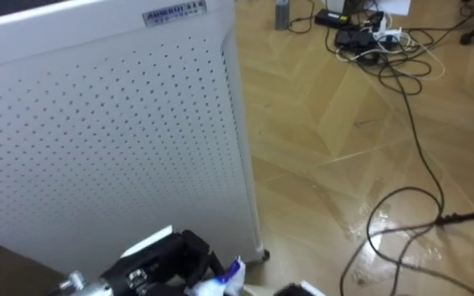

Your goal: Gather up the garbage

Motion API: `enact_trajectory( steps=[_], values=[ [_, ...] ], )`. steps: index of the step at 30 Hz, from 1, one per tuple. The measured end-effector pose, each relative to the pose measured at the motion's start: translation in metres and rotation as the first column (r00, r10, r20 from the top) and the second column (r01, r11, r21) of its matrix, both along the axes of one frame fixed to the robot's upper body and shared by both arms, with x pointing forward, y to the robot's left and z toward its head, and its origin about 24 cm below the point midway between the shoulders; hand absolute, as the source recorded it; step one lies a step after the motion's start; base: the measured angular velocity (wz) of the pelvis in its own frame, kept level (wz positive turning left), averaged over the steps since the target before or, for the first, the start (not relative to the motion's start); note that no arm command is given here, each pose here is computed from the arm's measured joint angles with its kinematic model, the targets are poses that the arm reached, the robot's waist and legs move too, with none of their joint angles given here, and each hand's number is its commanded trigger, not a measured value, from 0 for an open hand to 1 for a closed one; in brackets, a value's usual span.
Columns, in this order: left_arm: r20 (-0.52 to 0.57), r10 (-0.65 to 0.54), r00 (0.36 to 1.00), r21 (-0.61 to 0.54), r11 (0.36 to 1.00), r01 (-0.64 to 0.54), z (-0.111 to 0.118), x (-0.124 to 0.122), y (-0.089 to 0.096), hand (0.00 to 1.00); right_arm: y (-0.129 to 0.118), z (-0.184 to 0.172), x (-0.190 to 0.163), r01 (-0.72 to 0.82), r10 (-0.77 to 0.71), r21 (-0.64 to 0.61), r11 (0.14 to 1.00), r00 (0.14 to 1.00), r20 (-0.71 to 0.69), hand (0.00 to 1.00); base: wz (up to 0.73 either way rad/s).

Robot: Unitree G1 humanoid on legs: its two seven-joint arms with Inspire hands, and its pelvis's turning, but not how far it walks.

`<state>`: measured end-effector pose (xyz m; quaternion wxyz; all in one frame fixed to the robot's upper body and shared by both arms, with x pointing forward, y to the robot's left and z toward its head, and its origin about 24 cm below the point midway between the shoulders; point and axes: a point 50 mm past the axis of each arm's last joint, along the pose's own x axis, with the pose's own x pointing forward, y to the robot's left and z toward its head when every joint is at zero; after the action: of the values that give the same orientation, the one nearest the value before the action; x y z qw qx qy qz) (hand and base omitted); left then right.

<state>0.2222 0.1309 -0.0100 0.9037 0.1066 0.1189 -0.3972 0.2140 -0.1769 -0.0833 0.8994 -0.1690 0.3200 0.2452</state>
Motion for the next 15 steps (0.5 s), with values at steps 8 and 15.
enact_trajectory(
  steps=[8,15],
  values=[
    [-0.127,0.026,0.992,0.019,1.000,-0.024,-0.029,-0.010,0.001,1.00,0.002,-0.008,-0.003,0.025,-0.025,0.006,1.000,1.000,-0.016,1.00,0.00],
    [-0.164,0.019,0.986,-0.009,1.000,-0.021,-0.036,-0.014,-0.009,0.00,0.006,-0.007,0.001,0.024,-0.023,0.017,1.000,1.000,-0.011,1.00,-0.01]
  ],
)
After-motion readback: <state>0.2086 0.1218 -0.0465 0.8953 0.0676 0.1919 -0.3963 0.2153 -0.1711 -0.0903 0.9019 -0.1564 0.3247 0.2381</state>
